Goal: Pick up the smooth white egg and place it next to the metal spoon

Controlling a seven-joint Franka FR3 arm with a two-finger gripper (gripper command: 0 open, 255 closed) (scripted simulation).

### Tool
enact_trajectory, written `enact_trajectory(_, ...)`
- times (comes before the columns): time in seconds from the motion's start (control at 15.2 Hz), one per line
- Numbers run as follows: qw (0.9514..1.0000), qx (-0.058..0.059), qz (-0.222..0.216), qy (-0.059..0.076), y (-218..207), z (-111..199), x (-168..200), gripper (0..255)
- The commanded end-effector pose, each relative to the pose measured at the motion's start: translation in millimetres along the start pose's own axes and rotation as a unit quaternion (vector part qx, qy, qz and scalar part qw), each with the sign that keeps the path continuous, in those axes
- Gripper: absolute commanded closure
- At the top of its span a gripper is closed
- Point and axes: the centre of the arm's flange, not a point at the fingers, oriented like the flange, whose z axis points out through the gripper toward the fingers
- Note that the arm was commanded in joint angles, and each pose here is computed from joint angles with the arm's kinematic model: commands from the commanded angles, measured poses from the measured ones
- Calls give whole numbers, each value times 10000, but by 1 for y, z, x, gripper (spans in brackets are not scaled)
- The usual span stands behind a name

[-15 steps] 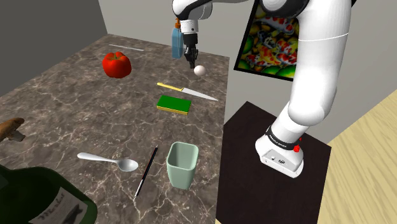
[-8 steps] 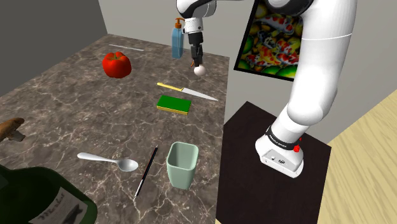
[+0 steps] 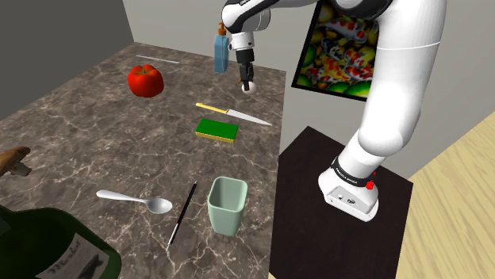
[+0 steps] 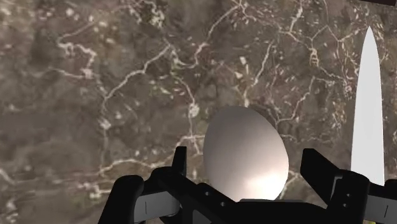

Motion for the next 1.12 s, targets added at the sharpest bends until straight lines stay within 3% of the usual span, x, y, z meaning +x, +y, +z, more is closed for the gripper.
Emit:
enact_trajectory(0.0,10000,-1,0,1,0,1,0,0)
enact_trajectory(0.26,10000,-1,0,1,0,1,0,0)
enact_trajectory(0.33,10000,-1,0,1,0,1,0,255)
enact_trajectory(1.06,10000,-1,0,1,-3,-8,-3,255)
